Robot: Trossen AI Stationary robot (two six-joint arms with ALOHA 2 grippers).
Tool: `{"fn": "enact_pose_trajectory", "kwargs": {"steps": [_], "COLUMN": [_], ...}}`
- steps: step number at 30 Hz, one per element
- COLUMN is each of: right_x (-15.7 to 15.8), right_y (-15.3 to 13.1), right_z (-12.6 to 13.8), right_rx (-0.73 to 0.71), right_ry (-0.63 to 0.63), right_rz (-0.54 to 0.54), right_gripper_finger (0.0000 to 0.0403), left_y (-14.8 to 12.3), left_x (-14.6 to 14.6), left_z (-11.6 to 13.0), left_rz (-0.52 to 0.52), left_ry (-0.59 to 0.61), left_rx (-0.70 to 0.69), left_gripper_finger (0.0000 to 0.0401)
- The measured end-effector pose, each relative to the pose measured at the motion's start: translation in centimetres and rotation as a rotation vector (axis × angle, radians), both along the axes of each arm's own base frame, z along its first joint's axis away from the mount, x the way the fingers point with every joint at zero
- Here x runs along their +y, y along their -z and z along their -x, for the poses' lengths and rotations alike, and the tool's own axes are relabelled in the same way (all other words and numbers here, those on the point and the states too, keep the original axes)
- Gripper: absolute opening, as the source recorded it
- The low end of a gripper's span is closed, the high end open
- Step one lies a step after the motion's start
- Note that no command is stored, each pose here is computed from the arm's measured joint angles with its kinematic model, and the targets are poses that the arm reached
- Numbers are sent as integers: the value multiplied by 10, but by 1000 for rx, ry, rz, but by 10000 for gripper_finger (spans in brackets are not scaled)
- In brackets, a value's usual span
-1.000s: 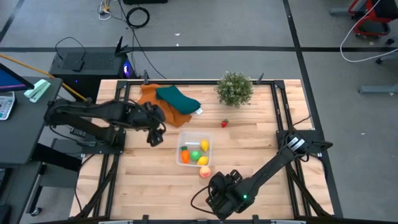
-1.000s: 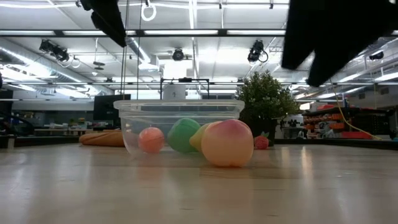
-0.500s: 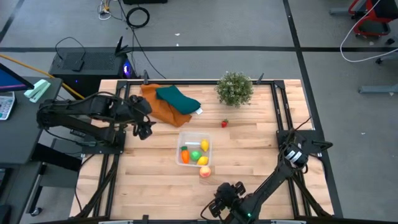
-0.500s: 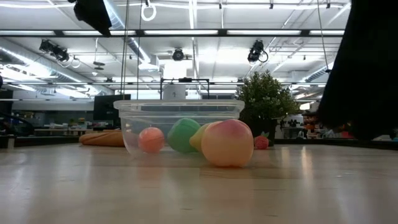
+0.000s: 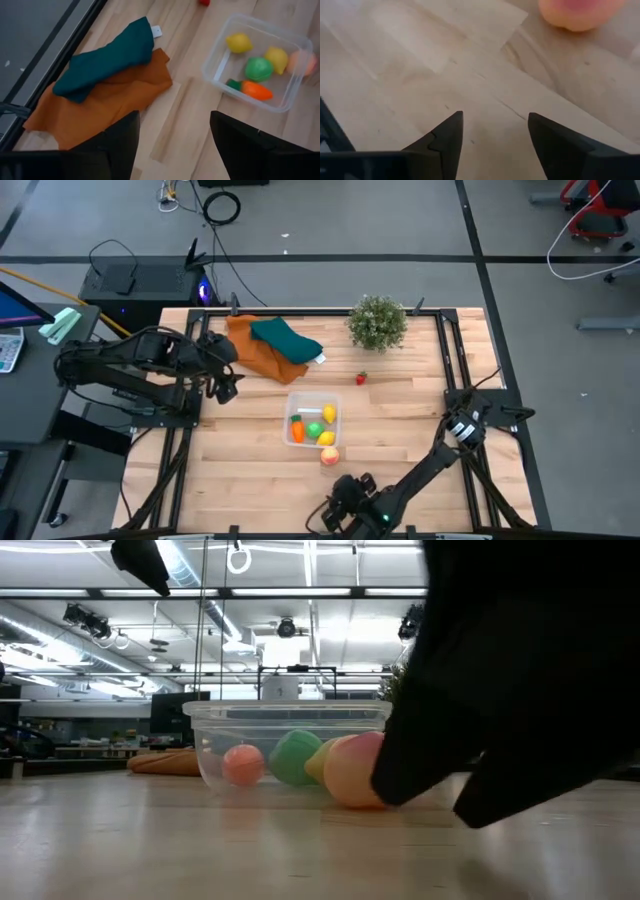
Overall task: Pick and placing Produce into tupperware
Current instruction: Put the orange peach into the transparent container
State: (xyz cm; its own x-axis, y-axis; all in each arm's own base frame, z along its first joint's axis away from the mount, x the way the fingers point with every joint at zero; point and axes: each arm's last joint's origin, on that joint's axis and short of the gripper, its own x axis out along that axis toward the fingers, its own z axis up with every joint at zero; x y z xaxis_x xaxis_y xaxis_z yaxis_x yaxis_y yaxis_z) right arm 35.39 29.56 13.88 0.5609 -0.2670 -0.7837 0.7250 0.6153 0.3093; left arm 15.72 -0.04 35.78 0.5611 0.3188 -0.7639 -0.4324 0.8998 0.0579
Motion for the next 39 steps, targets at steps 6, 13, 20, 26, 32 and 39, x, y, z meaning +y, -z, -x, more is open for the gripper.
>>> {"fn": "enact_pose_trajectory", "kwargs": {"steps": [6,13,20,26,32,39], "right_x": [-25,-53,-60,-61,-70,-82], "right_y": [1,1,0,0,-1,0], "right_z": [-18,-35,-40,-42,-46,-52], "right_rx": [36,52,76,78,82,83], "right_ry": [60,149,132,127,161,197], "right_rz": [-27,-51,-69,-73,-87,-86], "right_gripper_finger": [214,221,232,254,262,254], "left_y": [1,1,1,0,0,0], "left_x": [0,0,0,0,0,0], "left_z": [2,2,1,1,1,1], "left_rz": [-24,-41,-57,-57,-63,-60], "left_ry": [35,59,81,83,91,87], "left_rx": [30,41,46,41,42,40], "left_gripper_finger": [245,244,244,238,233,233]}}
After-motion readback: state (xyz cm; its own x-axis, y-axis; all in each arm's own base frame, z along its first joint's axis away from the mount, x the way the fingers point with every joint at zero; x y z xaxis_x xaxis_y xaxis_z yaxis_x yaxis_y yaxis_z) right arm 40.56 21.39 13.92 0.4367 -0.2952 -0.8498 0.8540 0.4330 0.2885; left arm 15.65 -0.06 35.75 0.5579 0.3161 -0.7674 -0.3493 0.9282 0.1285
